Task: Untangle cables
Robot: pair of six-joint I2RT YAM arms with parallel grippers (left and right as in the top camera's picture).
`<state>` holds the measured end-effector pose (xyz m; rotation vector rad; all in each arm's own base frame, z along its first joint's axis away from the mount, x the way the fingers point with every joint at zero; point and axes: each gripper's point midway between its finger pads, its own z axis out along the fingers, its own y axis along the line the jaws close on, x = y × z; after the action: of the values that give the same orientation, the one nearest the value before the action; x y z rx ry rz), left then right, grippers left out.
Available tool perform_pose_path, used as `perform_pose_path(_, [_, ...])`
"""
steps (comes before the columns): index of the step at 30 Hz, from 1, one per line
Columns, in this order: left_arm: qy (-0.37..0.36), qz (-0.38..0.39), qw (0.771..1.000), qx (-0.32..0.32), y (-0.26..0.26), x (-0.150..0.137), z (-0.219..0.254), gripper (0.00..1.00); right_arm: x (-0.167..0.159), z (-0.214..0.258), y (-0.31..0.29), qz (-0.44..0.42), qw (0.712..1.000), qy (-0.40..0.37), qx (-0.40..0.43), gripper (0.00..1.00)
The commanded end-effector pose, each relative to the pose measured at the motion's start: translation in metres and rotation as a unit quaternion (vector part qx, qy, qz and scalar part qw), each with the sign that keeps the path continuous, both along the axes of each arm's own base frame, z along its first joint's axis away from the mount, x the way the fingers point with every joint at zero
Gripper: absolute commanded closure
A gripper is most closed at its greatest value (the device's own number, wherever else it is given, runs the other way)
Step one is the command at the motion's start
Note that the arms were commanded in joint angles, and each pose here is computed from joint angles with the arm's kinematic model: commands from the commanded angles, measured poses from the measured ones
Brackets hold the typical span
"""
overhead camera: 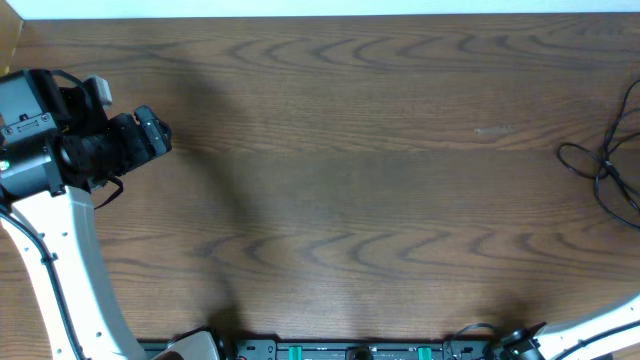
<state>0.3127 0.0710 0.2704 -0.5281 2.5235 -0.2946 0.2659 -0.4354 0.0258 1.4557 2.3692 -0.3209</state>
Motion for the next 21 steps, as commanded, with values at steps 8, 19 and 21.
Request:
perform_pose_path(8, [0.007,-0.034,0.999,0.023,0.0,-0.005,-0.002,0.07,0.016,-0.019,0.017,0.052,0.996,-0.05,0.057,0.66])
perform_pose_path(19, [0.013,-0.025,0.999,0.015,0.0,-0.005,-0.004,0.07,0.128,0.243,0.139,0.223,0.94,-0.225,-0.127,0.01])
perform_pose_path(21, [0.013,-0.025,0.999,0.015,0.0,-0.005,-0.004,0.07,0.147,0.271,0.187,0.269,0.921,-0.239,-0.146,0.01])
